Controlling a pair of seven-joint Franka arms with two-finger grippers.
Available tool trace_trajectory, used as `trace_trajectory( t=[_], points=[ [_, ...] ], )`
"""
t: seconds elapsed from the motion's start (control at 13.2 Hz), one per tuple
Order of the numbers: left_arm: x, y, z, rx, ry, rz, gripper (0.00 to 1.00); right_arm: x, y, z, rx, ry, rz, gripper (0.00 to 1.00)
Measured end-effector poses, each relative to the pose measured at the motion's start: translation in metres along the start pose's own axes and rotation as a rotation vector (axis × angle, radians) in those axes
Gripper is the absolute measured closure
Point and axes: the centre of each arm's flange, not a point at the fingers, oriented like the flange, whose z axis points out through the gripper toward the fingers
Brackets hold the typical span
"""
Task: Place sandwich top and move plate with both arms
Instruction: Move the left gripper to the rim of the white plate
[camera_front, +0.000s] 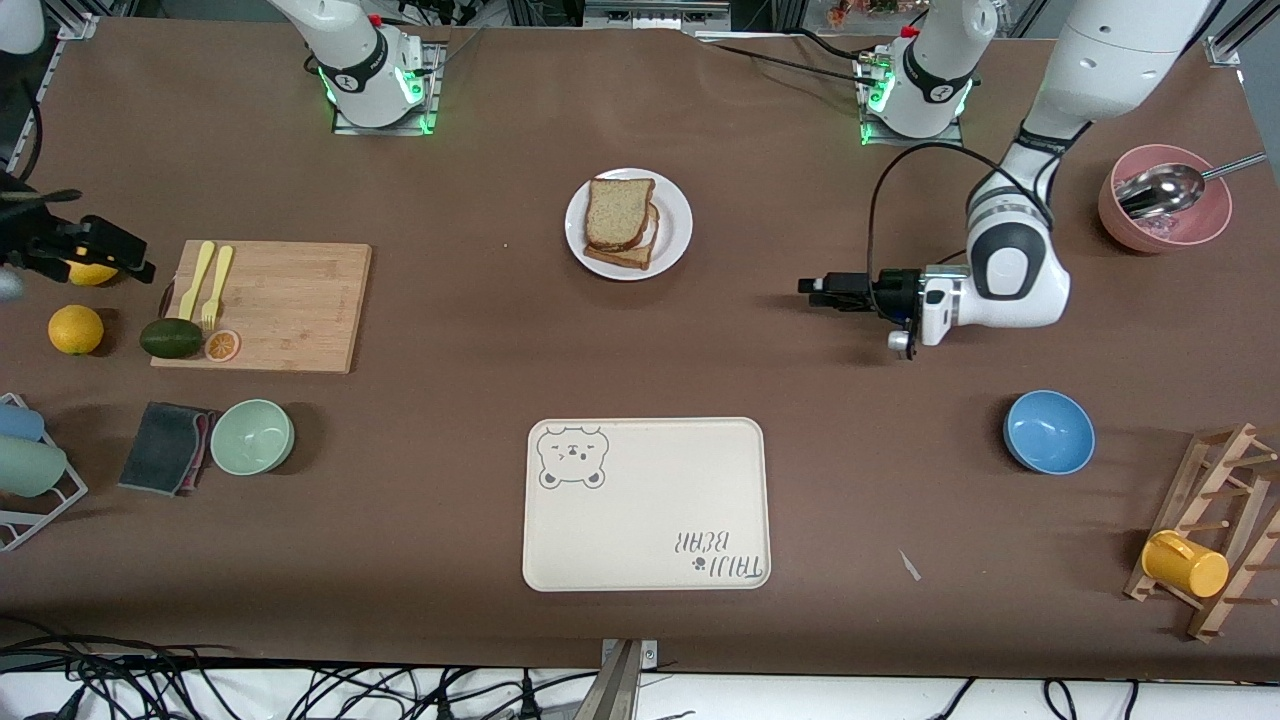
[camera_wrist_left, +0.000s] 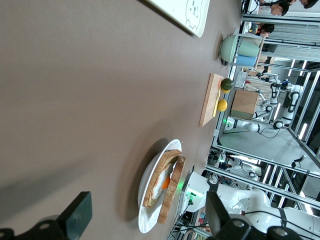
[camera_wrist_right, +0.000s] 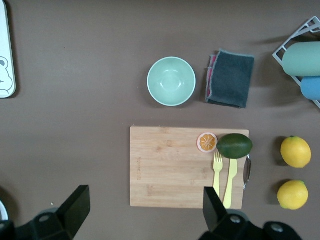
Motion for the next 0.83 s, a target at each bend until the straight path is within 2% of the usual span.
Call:
trace_trajectory(
  t=[0.3,0.68,0.83],
  points=[
    [-0.01,0.005,0.032,-0.035,0.017,-0.029,0.0,-0.001,-0.014,-0.005,0.001,0.002,-0.022,0.0],
    [-0.037,0.001,0.07,-0.038,-0.066,0.12,0.0,-0.001,-0.015,-0.008,0.001,0.005,-0.023,0.0],
    [-0.039,0.002,0.084,-0.066,-0.053,0.139,0.0,-0.001,-0.015,-0.008,0.001,0.005,-0.023,0.0]
  ],
)
